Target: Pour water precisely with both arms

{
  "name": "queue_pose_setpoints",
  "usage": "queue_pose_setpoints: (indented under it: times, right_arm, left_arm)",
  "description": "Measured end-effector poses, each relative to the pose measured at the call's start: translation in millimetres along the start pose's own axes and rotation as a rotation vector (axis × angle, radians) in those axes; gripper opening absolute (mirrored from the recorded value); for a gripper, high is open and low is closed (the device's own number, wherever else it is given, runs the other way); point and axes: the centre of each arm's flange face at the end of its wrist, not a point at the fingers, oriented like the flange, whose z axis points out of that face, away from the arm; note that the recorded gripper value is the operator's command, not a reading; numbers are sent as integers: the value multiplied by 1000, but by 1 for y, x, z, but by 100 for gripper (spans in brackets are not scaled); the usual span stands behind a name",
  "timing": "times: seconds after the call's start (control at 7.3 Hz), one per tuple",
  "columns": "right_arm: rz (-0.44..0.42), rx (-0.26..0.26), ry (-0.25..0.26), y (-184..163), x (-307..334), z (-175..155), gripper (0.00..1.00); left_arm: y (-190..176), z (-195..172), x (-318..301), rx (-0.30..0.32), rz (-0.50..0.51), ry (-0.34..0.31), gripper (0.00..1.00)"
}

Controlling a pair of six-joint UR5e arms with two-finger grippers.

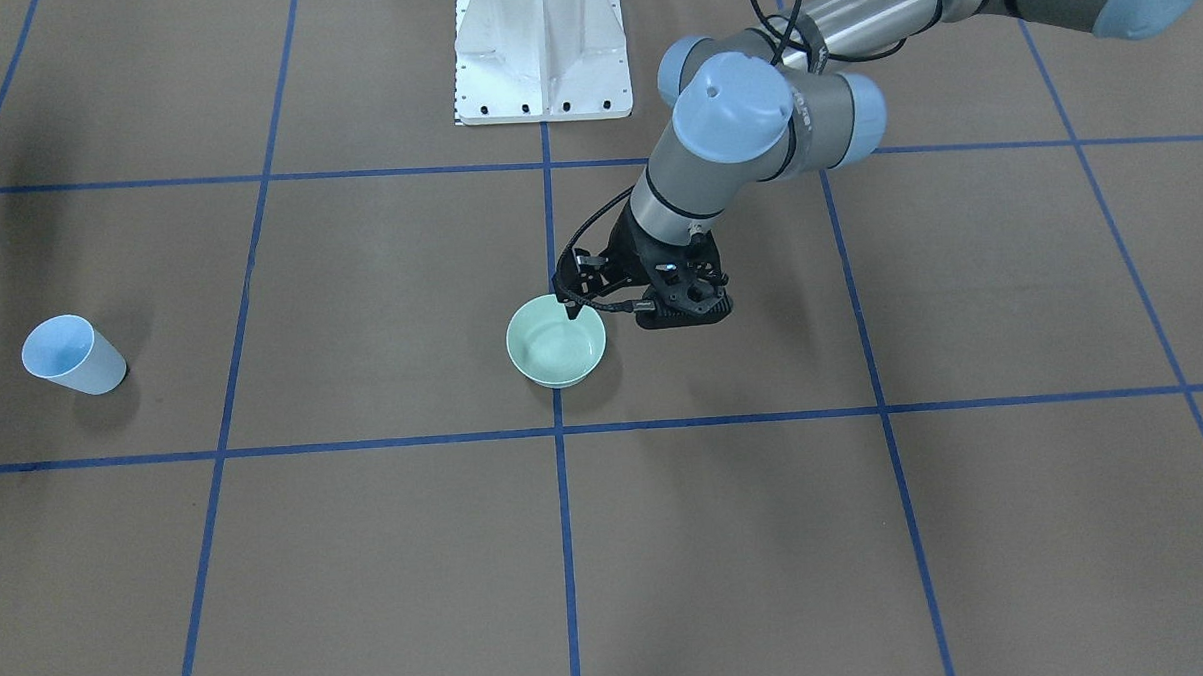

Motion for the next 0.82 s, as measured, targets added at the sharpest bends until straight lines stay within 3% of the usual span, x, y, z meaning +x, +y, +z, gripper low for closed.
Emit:
queue_pose_setpoints:
  times: [0.55, 0.82]
  right_arm:
    - [-210, 17, -43, 4, -60, 45, 100]
    - [-304, 113, -52, 13, -87, 59, 99]
  left_arm:
    - [-6, -40, -125, 33, 175, -84, 99]
    - [-17, -42, -165, 39, 203, -125, 99]
